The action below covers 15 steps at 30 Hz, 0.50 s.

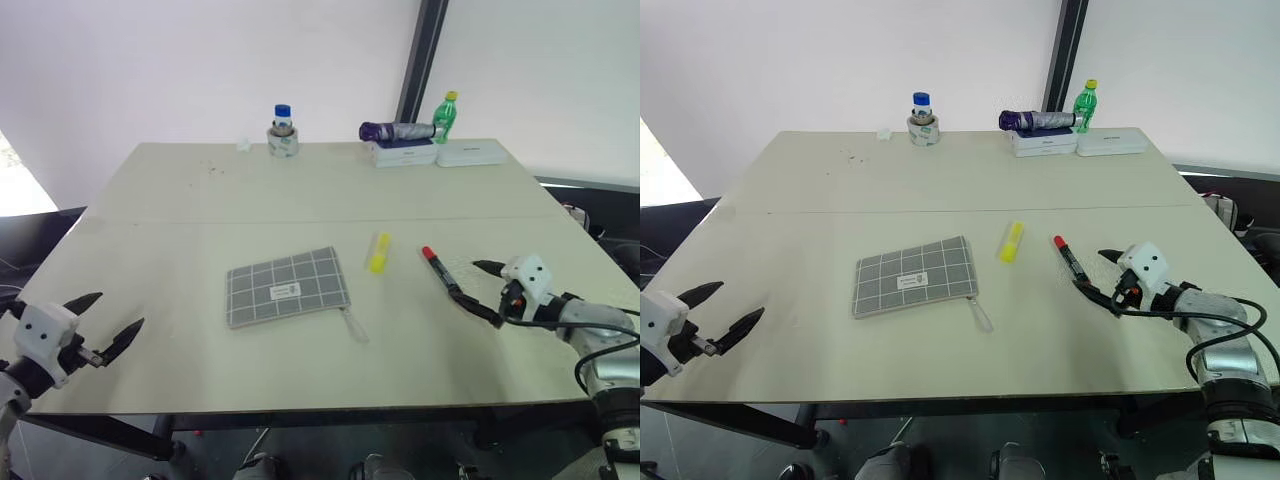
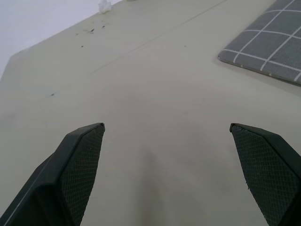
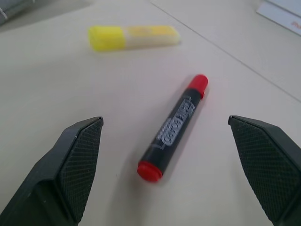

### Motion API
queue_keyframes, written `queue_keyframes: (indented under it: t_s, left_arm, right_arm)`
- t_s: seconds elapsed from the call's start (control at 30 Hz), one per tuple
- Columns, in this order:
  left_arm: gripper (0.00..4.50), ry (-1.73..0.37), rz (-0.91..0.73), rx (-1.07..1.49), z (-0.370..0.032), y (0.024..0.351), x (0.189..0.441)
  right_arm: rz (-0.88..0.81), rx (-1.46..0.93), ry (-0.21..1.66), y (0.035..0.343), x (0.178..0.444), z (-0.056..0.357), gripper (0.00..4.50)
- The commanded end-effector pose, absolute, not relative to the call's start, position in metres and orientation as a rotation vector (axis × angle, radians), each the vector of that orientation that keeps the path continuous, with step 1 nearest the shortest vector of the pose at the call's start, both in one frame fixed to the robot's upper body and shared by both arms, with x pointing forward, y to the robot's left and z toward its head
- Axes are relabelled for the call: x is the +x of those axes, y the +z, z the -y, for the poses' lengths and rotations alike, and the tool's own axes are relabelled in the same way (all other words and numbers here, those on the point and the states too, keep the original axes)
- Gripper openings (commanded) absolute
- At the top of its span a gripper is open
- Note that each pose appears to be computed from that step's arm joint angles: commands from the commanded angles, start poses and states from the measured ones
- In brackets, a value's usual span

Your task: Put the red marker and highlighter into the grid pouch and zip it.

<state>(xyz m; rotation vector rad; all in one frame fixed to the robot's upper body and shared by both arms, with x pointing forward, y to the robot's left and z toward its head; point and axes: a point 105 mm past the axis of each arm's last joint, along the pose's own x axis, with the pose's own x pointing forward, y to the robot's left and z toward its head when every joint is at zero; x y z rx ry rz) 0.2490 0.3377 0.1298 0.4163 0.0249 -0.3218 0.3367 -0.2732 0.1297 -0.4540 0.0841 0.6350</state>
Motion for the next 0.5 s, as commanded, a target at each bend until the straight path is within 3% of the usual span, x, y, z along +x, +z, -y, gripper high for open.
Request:
queue_keyframes:
  t_s: [0.03, 0.5]
  left_arm:
    - [4.50, -0.332, 0.028, 0.458, -0.333, 0.141, 0.250]
    - [4.50, -0.343, 0.063, 0.509, -0.328, 0.138, 0.248]
  right_arm:
    - [-0.036, -0.468, 0.634, 0.149, 0.337, 0.263, 4.43]
    - [-0.033, -0.462, 0.646, 0.163, 0.339, 0.248, 4.43]
